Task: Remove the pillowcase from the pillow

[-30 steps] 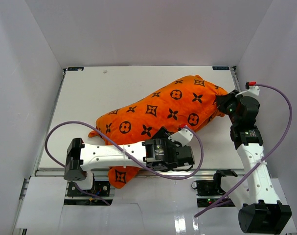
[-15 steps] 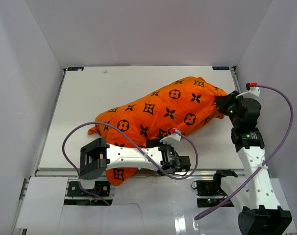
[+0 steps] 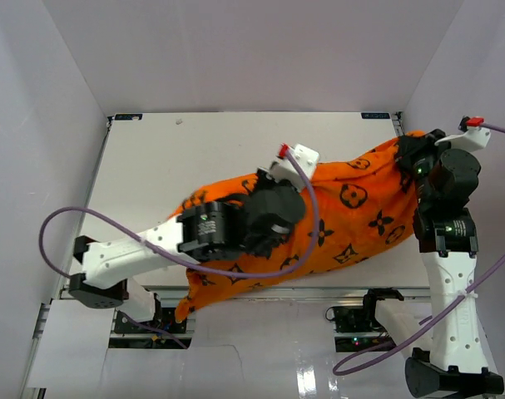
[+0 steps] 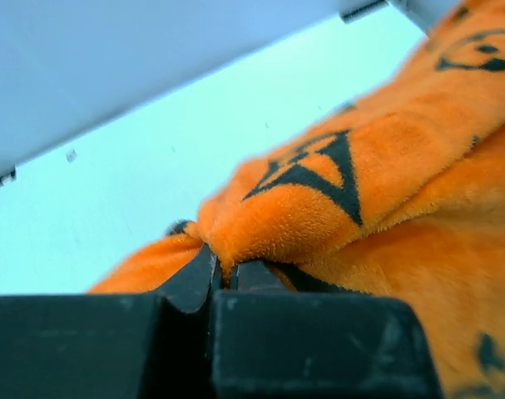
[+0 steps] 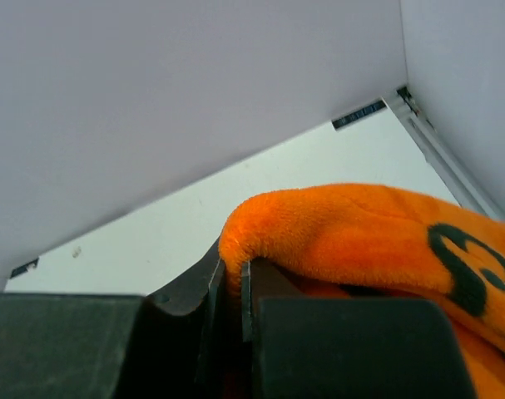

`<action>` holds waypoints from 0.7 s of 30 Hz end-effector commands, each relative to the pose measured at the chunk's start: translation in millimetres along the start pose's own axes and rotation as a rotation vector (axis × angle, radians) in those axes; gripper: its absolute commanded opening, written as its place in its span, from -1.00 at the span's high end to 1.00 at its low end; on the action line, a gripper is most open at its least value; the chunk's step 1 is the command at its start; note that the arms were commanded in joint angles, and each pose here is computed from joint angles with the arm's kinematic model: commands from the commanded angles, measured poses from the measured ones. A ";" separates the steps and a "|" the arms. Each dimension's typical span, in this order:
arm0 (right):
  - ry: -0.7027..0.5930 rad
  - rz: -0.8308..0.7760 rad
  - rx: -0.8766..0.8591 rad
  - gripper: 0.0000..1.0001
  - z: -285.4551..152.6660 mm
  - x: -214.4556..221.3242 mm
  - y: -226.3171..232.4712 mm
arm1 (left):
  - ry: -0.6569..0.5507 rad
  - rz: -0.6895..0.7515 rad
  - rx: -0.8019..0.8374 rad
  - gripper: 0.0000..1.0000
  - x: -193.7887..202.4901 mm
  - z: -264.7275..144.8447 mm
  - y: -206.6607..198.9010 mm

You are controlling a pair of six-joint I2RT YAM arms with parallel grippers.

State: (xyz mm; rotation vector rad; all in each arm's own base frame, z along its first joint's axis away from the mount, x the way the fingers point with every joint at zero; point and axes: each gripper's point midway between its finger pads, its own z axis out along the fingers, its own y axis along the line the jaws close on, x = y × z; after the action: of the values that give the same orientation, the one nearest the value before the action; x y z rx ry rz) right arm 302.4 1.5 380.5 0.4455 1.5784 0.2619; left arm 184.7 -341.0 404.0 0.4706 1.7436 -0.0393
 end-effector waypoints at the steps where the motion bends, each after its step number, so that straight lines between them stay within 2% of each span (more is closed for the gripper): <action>1: -0.111 -0.010 -0.108 0.85 7.3 -53.2 36.5 | -0.272 -0.135 -0.161 1.00 -88.8 20.7 102.4; 2: -0.017 -0.020 -0.160 0.85 29.7 -30.3 45.5 | -0.255 -0.235 -0.142 1.00 -78.8 37.1 107.6; 3: 0.025 -0.021 -0.183 0.85 40.3 -18.9 49.6 | -0.162 -0.240 -0.111 1.00 -51.9 66.7 126.0; 5: 0.168 -0.015 -0.221 0.85 64.8 32.2 48.6 | -0.093 -0.369 -0.071 1.00 -21.5 94.5 132.8; 6: 0.165 -0.014 -0.236 0.85 74.1 41.9 48.8 | 0.006 -0.332 -0.058 1.00 30.0 121.5 133.1; 8: 0.260 0.001 -0.231 0.82 89.4 97.2 33.9 | 0.011 -0.366 -0.049 1.00 57.4 147.3 138.5; 9: 0.236 0.006 -0.260 0.80 98.2 100.2 37.0 | 0.030 -0.397 -0.091 1.00 76.2 167.0 159.9; 10: 0.254 0.008 -0.271 0.77 103.4 111.4 36.7 | 0.115 -0.393 -0.058 1.00 113.7 188.5 151.5; 12: 0.331 0.007 -0.320 0.59 118.3 141.5 40.1 | 0.132 -0.437 -0.061 0.96 133.9 216.0 171.0; 13: 0.391 0.005 -0.329 0.44 126.5 160.5 38.4 | 0.176 -0.426 -0.059 0.82 151.6 232.5 170.0; 15: 0.402 -0.030 -0.353 0.25 135.4 157.9 46.4 | 0.205 -0.396 -0.054 0.31 158.3 245.6 178.5; 16: 0.421 -0.042 -0.339 0.05 139.6 160.4 44.8 | 0.193 -0.382 -0.029 -0.32 147.7 252.2 176.6; 18: 0.417 -0.072 -0.320 -0.15 142.3 158.3 41.4 | 0.189 -0.353 -0.017 -0.60 138.4 250.7 178.3; 19: 0.408 -0.082 -0.298 -0.39 143.7 153.4 38.8 | 0.159 -0.358 -0.010 -0.67 121.8 246.6 181.3; 20: 0.400 -0.107 -0.295 -0.55 143.9 150.5 37.5 | 0.167 -0.367 0.006 -0.82 117.9 240.9 179.7; 21: 0.390 -0.126 -0.270 -0.82 146.1 147.0 33.4 | 0.161 -0.376 0.033 -0.94 110.9 235.6 176.3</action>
State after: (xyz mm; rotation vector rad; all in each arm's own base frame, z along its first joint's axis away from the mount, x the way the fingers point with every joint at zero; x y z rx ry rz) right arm 448.8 90.6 238.9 0.1395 1.9204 0.5724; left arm 465.5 -203.3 241.2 0.1041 2.0134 -0.2132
